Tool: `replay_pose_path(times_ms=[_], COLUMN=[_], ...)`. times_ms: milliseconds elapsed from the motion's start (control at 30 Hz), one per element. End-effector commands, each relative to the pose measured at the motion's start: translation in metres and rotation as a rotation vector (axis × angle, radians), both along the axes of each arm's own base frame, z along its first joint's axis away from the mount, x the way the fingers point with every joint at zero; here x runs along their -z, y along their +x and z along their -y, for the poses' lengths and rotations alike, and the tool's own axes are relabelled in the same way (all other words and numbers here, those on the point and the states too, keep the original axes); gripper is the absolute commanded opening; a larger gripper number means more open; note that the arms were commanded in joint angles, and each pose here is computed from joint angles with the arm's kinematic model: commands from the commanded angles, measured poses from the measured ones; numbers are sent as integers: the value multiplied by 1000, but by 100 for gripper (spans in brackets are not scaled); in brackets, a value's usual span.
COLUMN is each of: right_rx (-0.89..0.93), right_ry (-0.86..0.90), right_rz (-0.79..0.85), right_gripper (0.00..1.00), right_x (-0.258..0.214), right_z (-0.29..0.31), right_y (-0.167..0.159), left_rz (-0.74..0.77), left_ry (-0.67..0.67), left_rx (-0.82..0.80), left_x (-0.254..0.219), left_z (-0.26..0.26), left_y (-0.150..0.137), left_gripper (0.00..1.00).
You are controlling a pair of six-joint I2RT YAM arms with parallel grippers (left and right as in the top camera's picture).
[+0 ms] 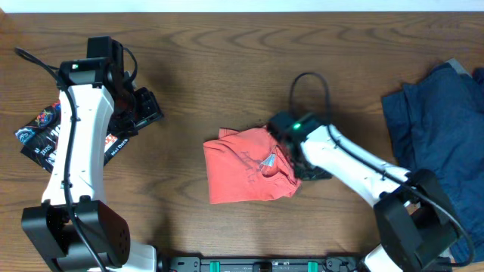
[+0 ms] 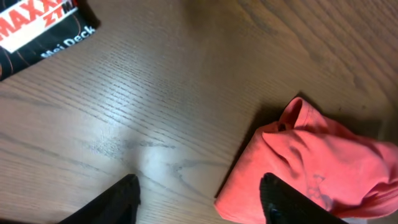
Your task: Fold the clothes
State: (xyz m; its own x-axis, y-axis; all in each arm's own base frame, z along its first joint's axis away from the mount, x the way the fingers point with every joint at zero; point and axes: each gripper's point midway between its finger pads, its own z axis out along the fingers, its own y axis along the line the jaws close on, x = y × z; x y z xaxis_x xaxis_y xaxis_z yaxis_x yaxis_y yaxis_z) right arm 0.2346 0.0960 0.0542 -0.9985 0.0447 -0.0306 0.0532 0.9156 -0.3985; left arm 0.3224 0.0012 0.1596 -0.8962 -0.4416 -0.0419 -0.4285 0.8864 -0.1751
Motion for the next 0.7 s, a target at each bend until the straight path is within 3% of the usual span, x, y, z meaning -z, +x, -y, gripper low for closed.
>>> replay_pose_path(times_ms=[0, 233, 667], right_rx=[-8, -474, -562], right_ry=[71, 642, 556], right_rz=[22, -19, -127], right_gripper=[12, 28, 29], right_x=[-12, -53, -13], right_z=[-7, -123, -137], right_y=[11, 7, -15], left_rz=[32, 93, -37], left_ry=[9, 11, -21], left_rx=[94, 213, 373], left_x=[-2, 5, 85], left_z=[12, 48, 108], left_y=[5, 19, 17], left_gripper=[68, 73, 73])
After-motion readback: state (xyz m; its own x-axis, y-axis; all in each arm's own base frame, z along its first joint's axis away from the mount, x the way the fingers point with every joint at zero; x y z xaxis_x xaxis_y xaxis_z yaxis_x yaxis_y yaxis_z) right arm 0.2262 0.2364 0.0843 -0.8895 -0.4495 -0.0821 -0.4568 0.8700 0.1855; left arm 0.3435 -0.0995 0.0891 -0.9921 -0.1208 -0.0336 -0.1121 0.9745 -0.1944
